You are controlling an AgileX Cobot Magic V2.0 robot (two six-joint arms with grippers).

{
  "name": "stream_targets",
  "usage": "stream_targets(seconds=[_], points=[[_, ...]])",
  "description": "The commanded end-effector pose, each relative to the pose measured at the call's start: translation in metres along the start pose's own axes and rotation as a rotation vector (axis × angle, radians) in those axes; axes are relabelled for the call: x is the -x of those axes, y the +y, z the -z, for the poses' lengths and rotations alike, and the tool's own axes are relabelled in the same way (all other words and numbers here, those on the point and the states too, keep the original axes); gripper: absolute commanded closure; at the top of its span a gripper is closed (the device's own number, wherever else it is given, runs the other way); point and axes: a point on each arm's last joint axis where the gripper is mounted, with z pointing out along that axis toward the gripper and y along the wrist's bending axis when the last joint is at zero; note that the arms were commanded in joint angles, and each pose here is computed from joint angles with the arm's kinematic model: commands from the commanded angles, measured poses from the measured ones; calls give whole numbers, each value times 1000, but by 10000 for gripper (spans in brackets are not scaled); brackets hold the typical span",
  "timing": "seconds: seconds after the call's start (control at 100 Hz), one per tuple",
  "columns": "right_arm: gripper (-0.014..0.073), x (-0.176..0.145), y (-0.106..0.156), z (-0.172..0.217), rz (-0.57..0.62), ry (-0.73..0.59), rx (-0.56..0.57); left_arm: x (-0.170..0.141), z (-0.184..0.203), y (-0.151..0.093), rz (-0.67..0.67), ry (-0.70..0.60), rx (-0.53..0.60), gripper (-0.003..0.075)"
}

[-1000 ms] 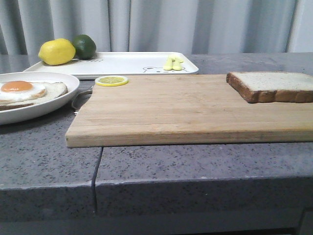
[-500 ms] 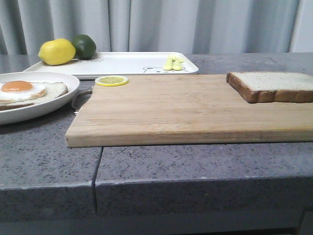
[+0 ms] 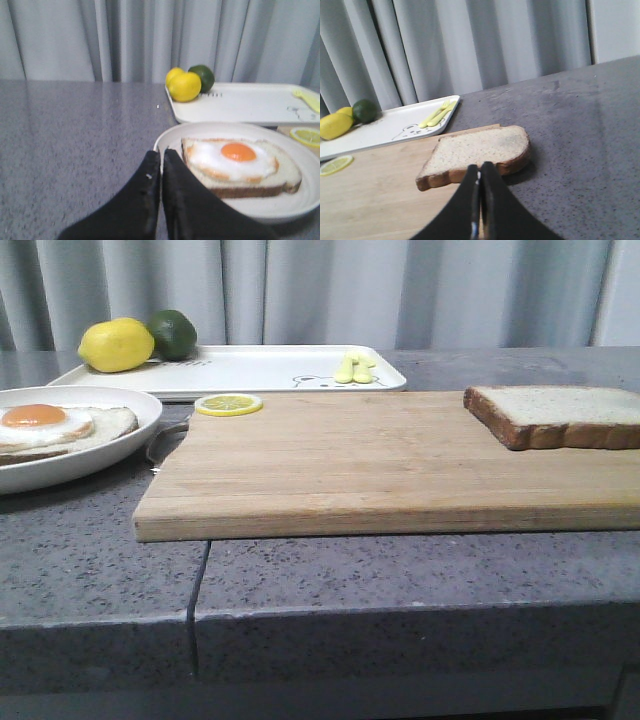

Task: Place bread and move sandwich to tray
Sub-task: 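Move the right gripper above the bread slice on the cutting board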

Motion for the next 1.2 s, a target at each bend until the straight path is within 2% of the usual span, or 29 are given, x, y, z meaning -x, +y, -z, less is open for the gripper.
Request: stream_targets(seconds=[0.0, 0.19, 0.44, 0.67, 0.92, 1.11, 1.19], points=[[665, 30, 10, 4, -74, -99, 29, 40, 8, -3, 43, -159, -12, 740], [665, 64, 26, 1, -69, 41, 25, 76, 2, -10, 107, 25, -50, 740], [664, 107, 45, -21, -55, 246, -3, 132, -21, -23, 191, 191, -115, 740], [664, 135, 53, -61, 67, 422, -46, 168, -52, -28, 83, 293, -157, 740], [664, 127, 47, -105, 117, 621, -116, 161, -92, -28, 72, 440, -158, 739], [663, 119, 45, -119, 103, 649, -123, 150, -109, -28, 79, 515, -153, 739], [636, 119, 45, -120, 95, 638, -119, 148, -111, -28, 80, 530, -154, 739]])
